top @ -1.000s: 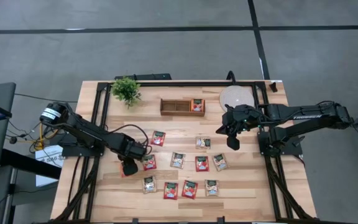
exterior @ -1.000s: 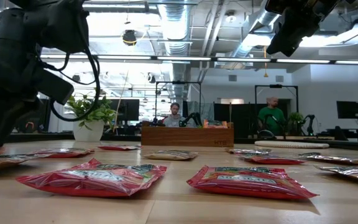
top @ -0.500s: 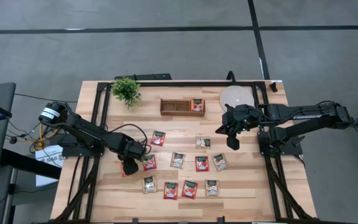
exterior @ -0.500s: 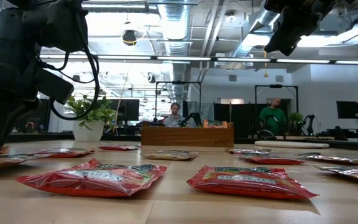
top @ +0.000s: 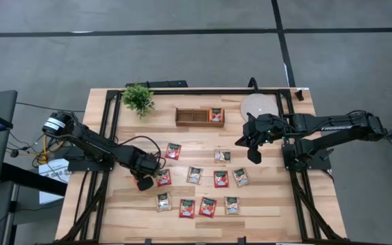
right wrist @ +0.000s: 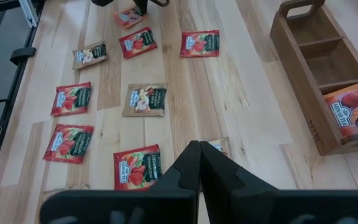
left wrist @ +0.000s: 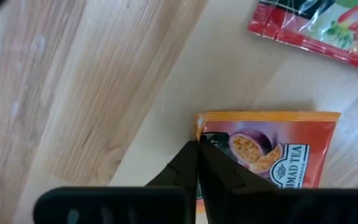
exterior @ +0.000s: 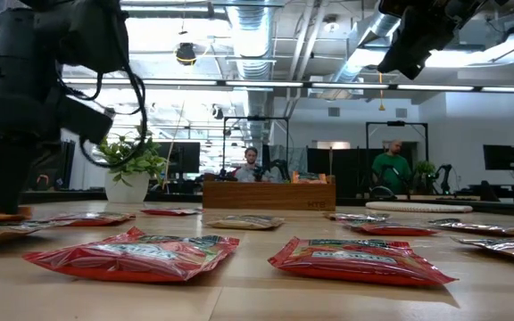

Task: Pick & Place Tea
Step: Put the orange tea bag into the right section of the wooden organizer

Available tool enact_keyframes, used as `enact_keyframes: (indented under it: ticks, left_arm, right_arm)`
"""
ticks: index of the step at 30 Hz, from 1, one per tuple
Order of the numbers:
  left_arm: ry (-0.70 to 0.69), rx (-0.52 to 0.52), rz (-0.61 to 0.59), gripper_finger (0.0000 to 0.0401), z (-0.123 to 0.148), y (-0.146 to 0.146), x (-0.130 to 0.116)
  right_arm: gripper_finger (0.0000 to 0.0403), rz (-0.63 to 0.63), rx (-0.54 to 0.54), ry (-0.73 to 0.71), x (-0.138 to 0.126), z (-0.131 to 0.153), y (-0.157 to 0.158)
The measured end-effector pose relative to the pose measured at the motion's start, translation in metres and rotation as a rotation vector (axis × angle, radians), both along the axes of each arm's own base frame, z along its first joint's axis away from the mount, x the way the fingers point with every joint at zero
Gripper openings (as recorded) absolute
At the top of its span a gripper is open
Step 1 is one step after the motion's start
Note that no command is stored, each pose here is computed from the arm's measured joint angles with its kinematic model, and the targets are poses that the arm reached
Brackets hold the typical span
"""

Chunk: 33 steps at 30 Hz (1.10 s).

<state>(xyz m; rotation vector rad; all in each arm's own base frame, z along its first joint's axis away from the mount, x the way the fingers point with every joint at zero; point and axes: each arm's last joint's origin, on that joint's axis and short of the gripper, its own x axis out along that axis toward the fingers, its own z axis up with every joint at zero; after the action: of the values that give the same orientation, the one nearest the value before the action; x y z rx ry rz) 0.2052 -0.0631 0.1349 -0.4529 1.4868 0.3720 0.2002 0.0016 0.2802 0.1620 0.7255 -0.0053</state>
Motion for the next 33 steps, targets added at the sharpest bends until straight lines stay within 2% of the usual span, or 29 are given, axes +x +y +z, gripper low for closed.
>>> enact_keyframes:
  ticks: [6, 11, 14, 17, 21, 25, 28, 33]
  left_arm:
    - [0.028, 0.051, -0.017, 0.0000, 0.020, 0.001, 0.001]
    - [-0.004, 0.053, -0.019, 0.0000, 0.061, 0.002, -0.002]
    - [-0.081, 0.070, -0.015, 0.0000, 0.095, 0.004, -0.002]
    - [-0.229, 0.119, -0.005, 0.0000, 0.131, 0.006, 0.004]
    - [-0.397, 0.214, -0.006, 0.0000, 0.171, 0.014, 0.022]
    - [-0.536, 0.304, -0.060, 0.0000, 0.196, 0.024, 0.050]
    - [-0.610, 0.358, -0.114, 0.0000, 0.207, 0.033, 0.073]
    - [-0.633, 0.412, -0.212, 0.0000, 0.207, 0.047, 0.110]
  right_arm:
    - [0.0001, 0.001, 0.001, -0.016, 0.001, 0.001, 0.000]
    - [0.0001, 0.001, 0.001, -0.023, 0.002, 0.002, 0.000]
    - [0.0001, 0.001, 0.002, -0.031, 0.002, 0.002, 0.000]
    - [0.0001, -0.004, -0.001, -0.105, 0.009, 0.007, -0.002]
    - [0.0009, 0.025, -0.049, -0.267, 0.021, 0.018, -0.003]
    - [0.0040, 0.071, -0.078, -0.362, 0.036, 0.021, -0.003]
    - [0.0068, 0.089, -0.111, -0.338, 0.047, 0.015, -0.003]
    - [0.0103, 0.131, -0.182, -0.333, 0.069, 0.020, -0.003]
